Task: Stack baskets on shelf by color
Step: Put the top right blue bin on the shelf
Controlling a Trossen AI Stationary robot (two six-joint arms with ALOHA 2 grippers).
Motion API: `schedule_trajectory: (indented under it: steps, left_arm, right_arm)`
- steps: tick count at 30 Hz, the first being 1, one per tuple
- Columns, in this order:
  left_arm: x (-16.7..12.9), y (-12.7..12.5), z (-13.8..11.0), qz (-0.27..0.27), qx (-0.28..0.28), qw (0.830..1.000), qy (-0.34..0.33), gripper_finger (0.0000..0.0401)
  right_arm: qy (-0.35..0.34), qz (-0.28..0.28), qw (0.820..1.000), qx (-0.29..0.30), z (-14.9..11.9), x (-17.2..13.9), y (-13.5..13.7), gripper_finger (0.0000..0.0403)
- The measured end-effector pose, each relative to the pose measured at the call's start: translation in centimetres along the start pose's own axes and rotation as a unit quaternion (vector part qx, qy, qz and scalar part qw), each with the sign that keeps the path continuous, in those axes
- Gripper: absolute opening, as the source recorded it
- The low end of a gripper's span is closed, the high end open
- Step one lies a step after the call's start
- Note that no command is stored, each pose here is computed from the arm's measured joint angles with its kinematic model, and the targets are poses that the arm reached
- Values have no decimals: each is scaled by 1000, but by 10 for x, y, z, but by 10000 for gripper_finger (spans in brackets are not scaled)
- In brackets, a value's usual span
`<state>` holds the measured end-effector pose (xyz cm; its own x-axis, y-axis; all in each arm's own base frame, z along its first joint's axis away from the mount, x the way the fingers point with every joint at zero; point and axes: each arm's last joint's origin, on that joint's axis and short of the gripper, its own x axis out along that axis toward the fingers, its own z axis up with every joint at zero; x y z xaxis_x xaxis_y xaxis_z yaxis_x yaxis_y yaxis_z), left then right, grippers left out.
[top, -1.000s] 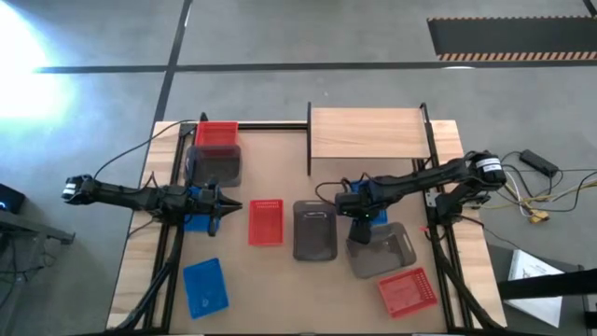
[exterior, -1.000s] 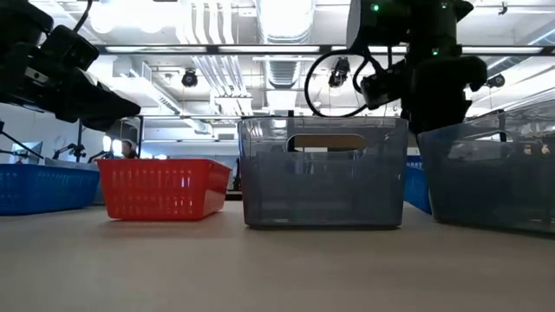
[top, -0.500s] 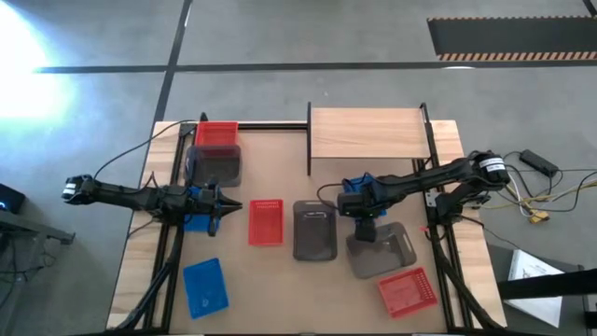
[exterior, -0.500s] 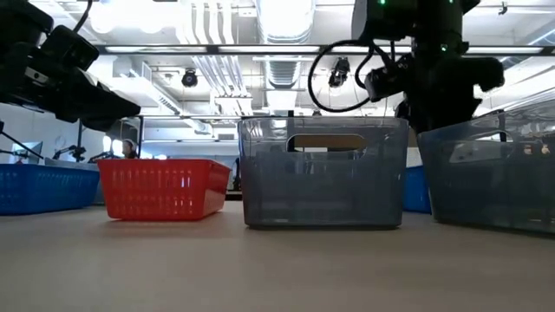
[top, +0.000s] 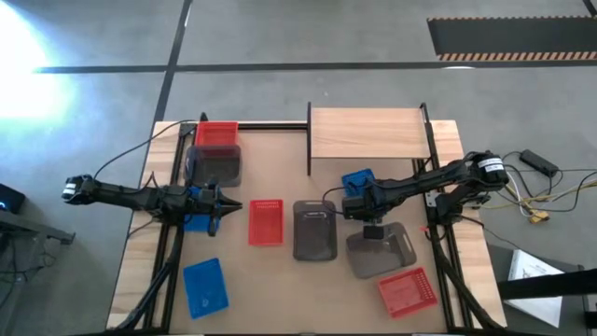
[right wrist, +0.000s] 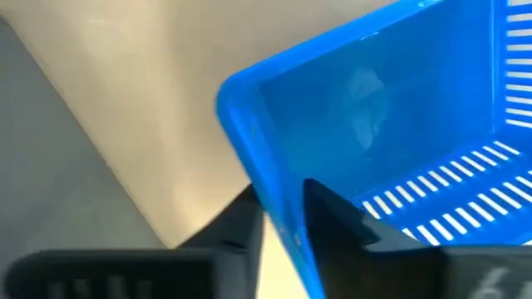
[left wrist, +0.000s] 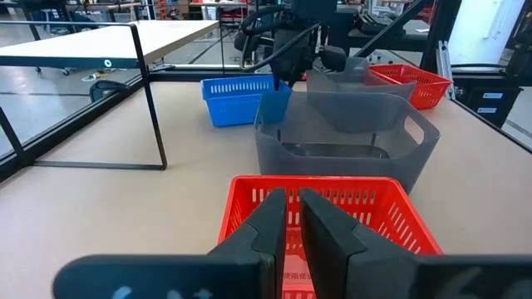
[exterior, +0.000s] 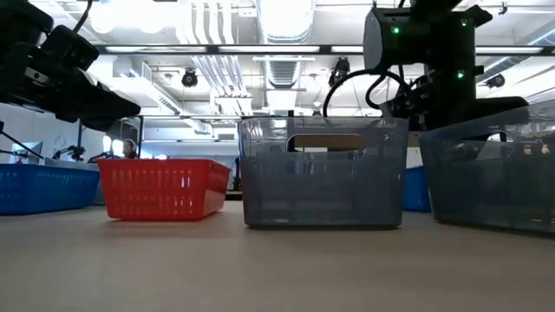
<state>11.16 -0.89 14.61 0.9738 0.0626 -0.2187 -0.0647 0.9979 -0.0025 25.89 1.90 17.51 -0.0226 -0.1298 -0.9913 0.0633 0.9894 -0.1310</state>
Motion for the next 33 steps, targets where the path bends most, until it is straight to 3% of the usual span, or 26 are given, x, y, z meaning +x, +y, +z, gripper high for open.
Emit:
schedule_trajectory:
  steps: [3, 9, 16, 19, 22, 25, 29, 33]
  left_arm:
    - [0, 0, 0, 0, 0, 1000, 0, 22]
    - [0, 0, 0, 0, 0, 1000, 0, 22]
    - [0, 0, 0, 0, 0, 1000, 0, 22]
    - [0, 0, 0, 0, 0, 1000, 0, 22]
    - [0, 0, 0, 0, 0, 1000, 0, 22]
    - [0, 0, 0, 0, 0, 1000, 0, 22]
    - [0, 0, 0, 0, 0, 1000, 0, 22]
    - [0, 0, 0, 0, 0, 1000, 1, 22]
  right_arm:
    - [-9, -1, 1000, -1, 1, -2, 1, 18]
    - [-63, 39, 997, -15, 9, -33, 11, 10]
    - [-211, 76, 973, -48, 22, -120, 16, 9]
    - [-285, 48, 956, -60, 25, -160, 8, 9]
    - [-329, -40, 942, -41, 31, -188, -14, 9]
    - [-328, -98, 939, -34, 40, -194, -46, 9]
    - [-276, -122, 953, -11, 54, -171, -100, 9]
    - [-233, -95, 968, 9, 64, -141, -143, 9]
